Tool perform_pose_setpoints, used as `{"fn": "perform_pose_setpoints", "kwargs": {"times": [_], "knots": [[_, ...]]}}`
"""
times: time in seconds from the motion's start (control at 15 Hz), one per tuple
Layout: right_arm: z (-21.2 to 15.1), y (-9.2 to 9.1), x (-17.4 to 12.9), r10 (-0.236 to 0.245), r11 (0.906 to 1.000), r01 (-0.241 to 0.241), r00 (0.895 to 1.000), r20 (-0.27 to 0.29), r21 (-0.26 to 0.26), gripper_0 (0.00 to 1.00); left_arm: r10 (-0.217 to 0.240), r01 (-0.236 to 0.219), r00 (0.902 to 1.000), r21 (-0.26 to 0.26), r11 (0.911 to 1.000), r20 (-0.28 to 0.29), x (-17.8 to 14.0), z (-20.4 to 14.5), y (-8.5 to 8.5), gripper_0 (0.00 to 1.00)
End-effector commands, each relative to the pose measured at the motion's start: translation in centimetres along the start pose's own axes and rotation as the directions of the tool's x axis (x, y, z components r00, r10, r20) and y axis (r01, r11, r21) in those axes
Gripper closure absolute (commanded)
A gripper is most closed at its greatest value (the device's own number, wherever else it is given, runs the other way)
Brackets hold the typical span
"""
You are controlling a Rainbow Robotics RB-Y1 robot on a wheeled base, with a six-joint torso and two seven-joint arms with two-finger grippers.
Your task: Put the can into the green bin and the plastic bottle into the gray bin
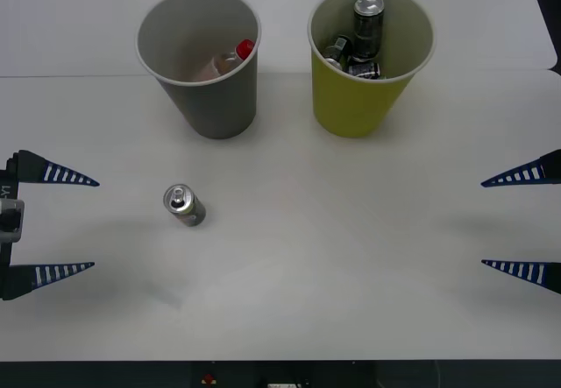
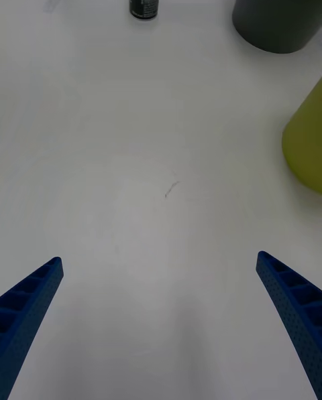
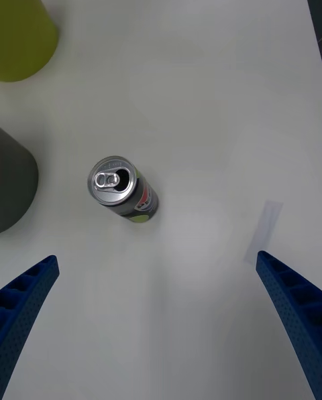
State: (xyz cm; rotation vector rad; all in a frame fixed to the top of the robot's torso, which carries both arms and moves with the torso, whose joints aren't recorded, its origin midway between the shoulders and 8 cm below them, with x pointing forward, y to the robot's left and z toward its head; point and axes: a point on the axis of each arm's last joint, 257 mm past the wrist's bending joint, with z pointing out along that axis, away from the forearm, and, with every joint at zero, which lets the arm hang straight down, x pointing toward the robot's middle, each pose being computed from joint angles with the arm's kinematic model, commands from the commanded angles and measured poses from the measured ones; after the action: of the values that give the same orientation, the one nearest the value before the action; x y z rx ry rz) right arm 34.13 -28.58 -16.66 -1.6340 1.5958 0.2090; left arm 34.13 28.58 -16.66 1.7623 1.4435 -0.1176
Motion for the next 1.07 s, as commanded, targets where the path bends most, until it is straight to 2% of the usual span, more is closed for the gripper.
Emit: {"fn": "perform_pose_setpoints", "kwargs": {"times": [0.07, 0.13, 0.4, 0.6, 0.73, 0.87, 1.07], "knots": [[0.0, 0.0, 0.0, 0.0, 1.0, 0.0, 1.0, 0.0, 0.0, 0.0, 0.0, 0.0, 1.0, 0.0, 1.0, 0.0, 0.0, 0.0, 0.0, 0.0], [0.0, 0.0, 0.0, 0.0, 1.0, 0.0, 1.0, 0.0, 0.0, 0.0, -0.029, 0.029, 0.9995, -0.02, 0.9994, 0.015, 0.2, 0.3, -0.1, 0.0], [0.0, 0.0, 0.0, 0.0, 1.0, 0.0, 1.0, 0.0, 0.0, 0.0, -0.046, 0.046, 0.9989, -0.049, 0.9977, 0.01, 0.9, 0.0, 0.5, 0.0], [0.0, 0.0, 0.0, 0.0, 1.0, 0.0, 1.0, 0.0, 0.0, 0.0, -0.126, 0.127, 0.9918, -0.058, 0.9902, 0.024, 2.8, -0.2, 0.2, 0.0], [0.0, 0.0, 0.0, 0.0, 1.0, 0.0, 1.0, 0.0, 0.0, 0.0, -0.2, 0.203, 0.9776, -0.05, 0.9778, 0.065, 3.6, 0.3, -0.3, 0.0], [0.0, 0.0, 0.0, 0.0, 1.0, 0.0, 1.0, 0.0, 0.0, 0.0, -0.214, 0.222, 0.9708, -0.065, 0.973, 0.109, 4.3, 0.9, -0.5, 0.0], [0.0, 0.0, 0.0, 0.0, 1.0, 0.0, 1.0, 0.0, 0.0, 0.0, -0.206, 0.224, 0.9668, -0.111, 0.9683, 0.15, 5.5, 1.4, -0.2, 0.0]]}}
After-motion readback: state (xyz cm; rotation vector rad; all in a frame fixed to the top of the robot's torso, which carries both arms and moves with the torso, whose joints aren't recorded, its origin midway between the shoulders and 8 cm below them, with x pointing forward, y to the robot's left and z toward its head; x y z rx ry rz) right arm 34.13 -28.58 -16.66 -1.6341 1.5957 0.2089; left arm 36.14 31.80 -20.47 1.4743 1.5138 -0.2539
